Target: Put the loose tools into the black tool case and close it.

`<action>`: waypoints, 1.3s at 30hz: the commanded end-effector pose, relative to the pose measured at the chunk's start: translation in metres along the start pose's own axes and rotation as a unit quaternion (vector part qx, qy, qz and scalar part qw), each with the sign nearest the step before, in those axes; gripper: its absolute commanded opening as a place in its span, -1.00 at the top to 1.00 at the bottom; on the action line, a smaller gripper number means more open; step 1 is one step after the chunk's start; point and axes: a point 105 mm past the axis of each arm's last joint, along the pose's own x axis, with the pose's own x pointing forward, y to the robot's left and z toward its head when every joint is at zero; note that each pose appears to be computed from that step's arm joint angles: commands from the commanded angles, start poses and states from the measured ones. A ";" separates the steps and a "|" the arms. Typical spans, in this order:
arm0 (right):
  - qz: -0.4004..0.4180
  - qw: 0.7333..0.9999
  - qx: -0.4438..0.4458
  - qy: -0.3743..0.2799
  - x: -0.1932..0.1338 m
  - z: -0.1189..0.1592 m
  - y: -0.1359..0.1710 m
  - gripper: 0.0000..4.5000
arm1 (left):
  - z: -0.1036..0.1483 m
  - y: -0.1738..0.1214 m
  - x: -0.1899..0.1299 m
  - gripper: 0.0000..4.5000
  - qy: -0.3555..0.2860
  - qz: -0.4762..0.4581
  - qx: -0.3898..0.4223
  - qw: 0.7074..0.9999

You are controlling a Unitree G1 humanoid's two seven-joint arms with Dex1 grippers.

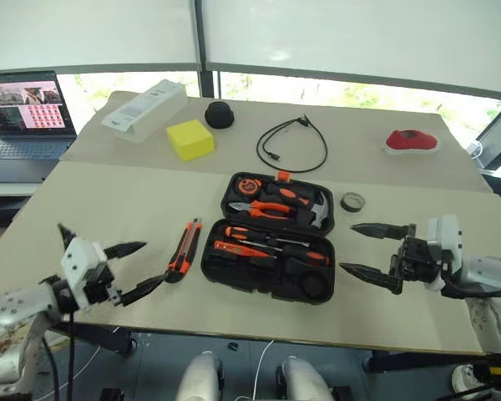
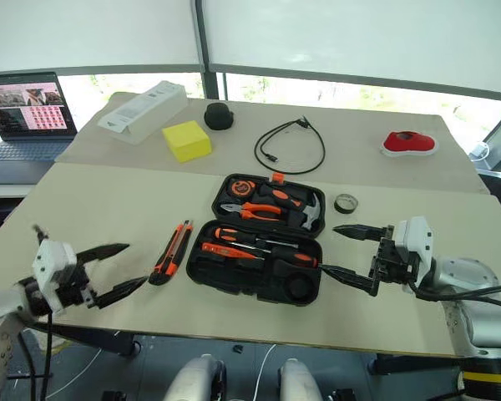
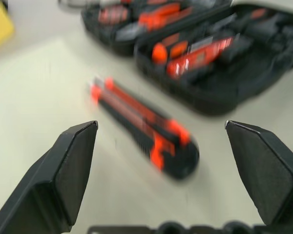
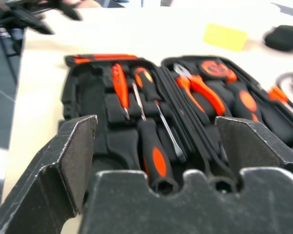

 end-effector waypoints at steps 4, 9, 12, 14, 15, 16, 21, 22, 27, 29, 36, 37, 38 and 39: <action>-0.003 1.000 -0.020 -0.009 -0.001 0.008 -0.002 -1.00 | 0.018 -0.009 0.063 0.12 -0.014 -0.117 0.058 0.991; -0.003 1.000 -0.027 -0.014 -0.001 0.014 0.002 -1.00 | 0.007 -0.008 0.101 0.88 0.009 -0.169 0.086 0.982; -0.004 0.999 -0.030 -0.016 0.000 0.017 0.004 -1.00 | -0.003 -0.014 0.114 0.96 0.019 -0.202 0.102 0.974; -0.006 0.999 -0.031 -0.017 0.000 0.018 0.006 -1.00 | -0.008 -0.017 0.121 0.96 0.024 -0.218 0.104 0.970; -0.007 0.999 -0.031 -0.018 0.000 0.018 0.006 -1.00 | -0.010 -0.018 0.125 0.96 0.028 -0.224 0.108 0.968; -0.009 0.999 -0.031 -0.018 0.000 0.018 0.007 -1.00 | -0.012 -0.020 0.128 0.96 0.034 -0.234 0.111 0.965; -0.017 0.999 -0.029 -0.019 -0.001 0.018 0.010 -1.00 | -0.015 -0.020 0.135 0.96 0.041 -0.235 0.116 0.964; -0.017 0.999 -0.028 -0.019 -0.001 0.018 0.011 -1.00 | -0.017 -0.018 0.136 0.96 0.046 -0.229 0.115 0.965; -0.019 0.999 -0.025 -0.020 0.000 0.017 0.014 -1.00 | -0.024 -0.026 0.133 0.96 0.064 -0.253 0.102 0.960; -0.020 0.999 -0.024 -0.020 0.000 0.017 0.013 -1.00 | -0.028 -0.028 0.131 0.96 0.079 -0.261 0.095 0.957; -0.017 0.999 -0.026 -0.022 0.003 0.017 0.009 -1.00 | -0.038 -0.024 0.130 0.96 0.143 -0.254 0.065 0.954; -0.016 0.999 -0.027 -0.024 0.004 0.017 0.008 -1.00 | -0.033 -0.023 0.132 0.96 0.129 -0.248 0.069 0.958; -0.015 0.999 -0.027 -0.025 0.005 0.018 0.008 -1.00 | -0.029 -0.022 0.133 0.96 0.116 -0.241 0.073 0.961; -0.014 0.999 -0.027 -0.025 0.006 0.018 0.007 -1.00 | -0.026 -0.020 0.132 0.96 0.108 -0.234 0.073 0.963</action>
